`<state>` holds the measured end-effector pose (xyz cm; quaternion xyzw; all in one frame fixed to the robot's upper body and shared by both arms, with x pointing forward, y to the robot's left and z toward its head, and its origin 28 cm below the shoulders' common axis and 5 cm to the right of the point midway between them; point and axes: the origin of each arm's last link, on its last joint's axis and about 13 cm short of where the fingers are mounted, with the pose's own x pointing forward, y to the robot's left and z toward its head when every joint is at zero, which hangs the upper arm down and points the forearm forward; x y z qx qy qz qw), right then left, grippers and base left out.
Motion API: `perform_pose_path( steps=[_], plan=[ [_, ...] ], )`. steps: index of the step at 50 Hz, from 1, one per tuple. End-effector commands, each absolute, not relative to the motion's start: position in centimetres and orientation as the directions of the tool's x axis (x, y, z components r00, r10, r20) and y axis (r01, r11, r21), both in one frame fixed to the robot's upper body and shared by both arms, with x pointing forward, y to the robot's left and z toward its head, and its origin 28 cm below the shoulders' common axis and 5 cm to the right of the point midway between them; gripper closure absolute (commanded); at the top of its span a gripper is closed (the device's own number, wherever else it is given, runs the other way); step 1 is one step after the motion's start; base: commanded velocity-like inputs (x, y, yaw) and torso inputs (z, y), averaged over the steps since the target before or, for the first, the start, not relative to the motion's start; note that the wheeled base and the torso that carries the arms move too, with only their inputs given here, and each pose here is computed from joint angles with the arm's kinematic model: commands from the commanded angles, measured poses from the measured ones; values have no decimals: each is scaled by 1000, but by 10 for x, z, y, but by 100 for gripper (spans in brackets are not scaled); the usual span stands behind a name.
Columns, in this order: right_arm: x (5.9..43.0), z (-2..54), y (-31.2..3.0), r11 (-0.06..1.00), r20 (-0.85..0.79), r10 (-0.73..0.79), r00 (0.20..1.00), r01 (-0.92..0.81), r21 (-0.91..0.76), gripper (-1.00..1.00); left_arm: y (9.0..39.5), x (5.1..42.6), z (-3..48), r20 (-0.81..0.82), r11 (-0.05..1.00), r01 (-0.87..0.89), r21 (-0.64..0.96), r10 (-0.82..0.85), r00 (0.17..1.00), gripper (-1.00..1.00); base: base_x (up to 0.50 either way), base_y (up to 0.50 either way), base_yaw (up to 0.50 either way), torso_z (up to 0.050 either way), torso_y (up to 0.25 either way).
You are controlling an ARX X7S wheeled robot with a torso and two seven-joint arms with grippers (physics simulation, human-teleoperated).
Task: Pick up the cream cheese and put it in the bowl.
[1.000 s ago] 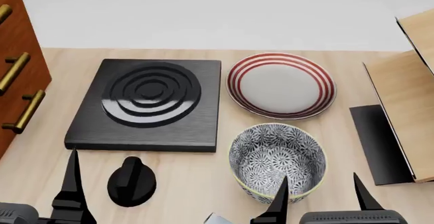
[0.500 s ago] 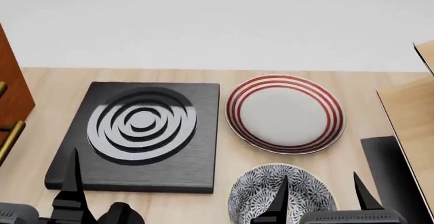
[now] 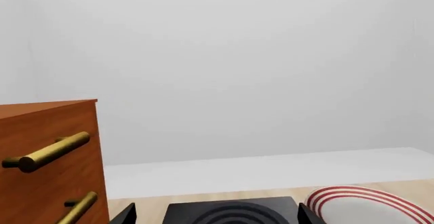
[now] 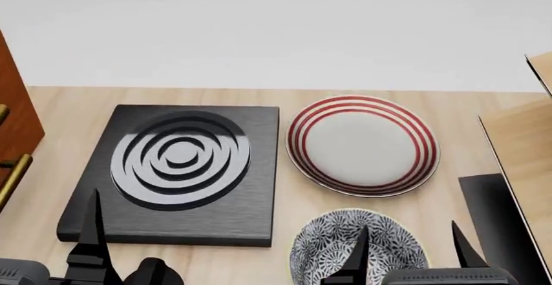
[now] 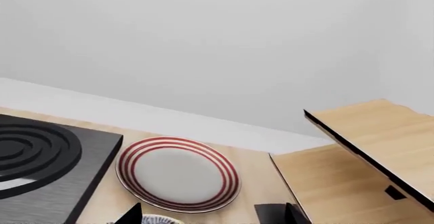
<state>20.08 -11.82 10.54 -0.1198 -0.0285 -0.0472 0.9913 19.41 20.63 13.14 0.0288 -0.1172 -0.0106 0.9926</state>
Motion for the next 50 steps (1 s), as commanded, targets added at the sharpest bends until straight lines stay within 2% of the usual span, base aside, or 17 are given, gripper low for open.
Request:
perform_pose_path(
  steps=[1,20,26,37,50],
  plan=[
    [200,105,-119,967,57,-107,993,117,-225,-100,205,194,123,213,997,30,66,-43,976,-100,0,0,0,0,0],
    [197,110,-119,965,73,-123,990,137,-225,-100,205,193,123,218,998,26,61,-39,975,-100,0,0,0,0,0],
    [194,117,-120,968,74,-88,993,103,-230,-100,205,193,123,218,998,27,62,-40,975,-100,0,0,0,0,0],
    [174,157,-126,959,68,-10,998,29,-283,-100,204,193,123,216,997,33,63,-46,975,-100,0,0,0,0,0],
    [155,156,-139,933,2,18,1000,-16,-360,-100,204,193,123,210,997,35,62,-47,977,-100,0,0,0,0,0]
  ],
)
